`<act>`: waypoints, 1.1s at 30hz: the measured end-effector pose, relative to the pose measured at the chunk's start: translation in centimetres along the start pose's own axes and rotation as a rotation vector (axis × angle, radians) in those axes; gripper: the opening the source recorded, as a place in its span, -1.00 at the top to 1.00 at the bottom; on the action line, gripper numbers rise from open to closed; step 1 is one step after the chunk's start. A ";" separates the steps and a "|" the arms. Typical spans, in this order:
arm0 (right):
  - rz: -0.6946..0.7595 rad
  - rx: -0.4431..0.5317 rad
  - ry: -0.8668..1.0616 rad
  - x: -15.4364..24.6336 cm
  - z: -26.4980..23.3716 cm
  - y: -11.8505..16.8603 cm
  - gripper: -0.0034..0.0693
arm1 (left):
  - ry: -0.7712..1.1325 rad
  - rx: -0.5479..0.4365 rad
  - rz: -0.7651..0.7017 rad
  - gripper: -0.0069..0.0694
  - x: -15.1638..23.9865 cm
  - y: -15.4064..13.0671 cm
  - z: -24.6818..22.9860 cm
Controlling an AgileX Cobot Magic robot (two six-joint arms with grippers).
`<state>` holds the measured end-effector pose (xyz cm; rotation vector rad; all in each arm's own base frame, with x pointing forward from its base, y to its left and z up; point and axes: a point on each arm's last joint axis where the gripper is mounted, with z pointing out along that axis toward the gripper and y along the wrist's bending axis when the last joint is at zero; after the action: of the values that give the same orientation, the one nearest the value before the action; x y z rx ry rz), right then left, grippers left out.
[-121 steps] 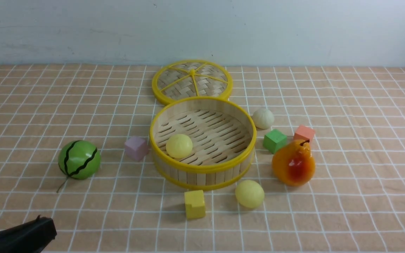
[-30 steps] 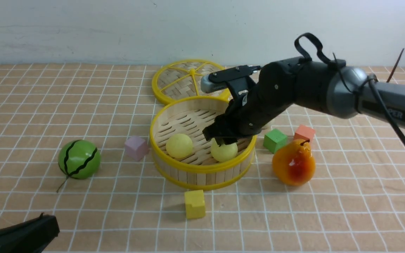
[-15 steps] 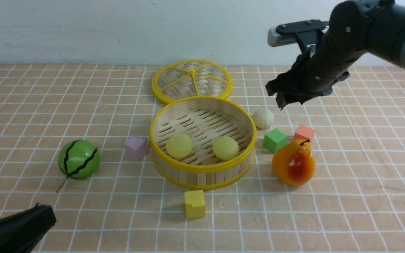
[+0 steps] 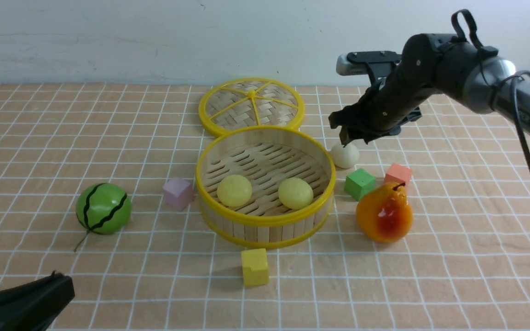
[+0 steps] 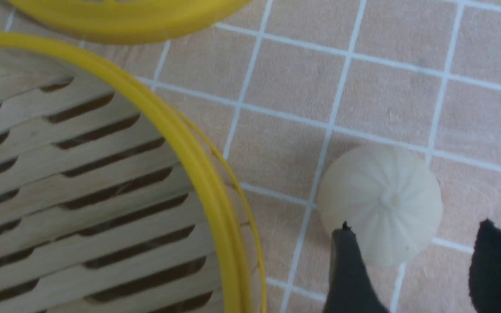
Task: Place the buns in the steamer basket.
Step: Use the right arm to grab a steamed stuffed bun
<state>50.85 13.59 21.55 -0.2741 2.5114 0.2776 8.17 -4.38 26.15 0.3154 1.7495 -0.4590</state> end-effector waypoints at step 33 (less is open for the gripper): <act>0.024 -0.002 -0.072 0.4 3.5 -0.5 0.27 | 0.022 0.005 0.001 0.77 0.2 0.0 0.0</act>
<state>52.56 13.97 18.46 -0.2309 2.4446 0.2945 8.12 -4.43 25.96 0.3262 1.7698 -0.4606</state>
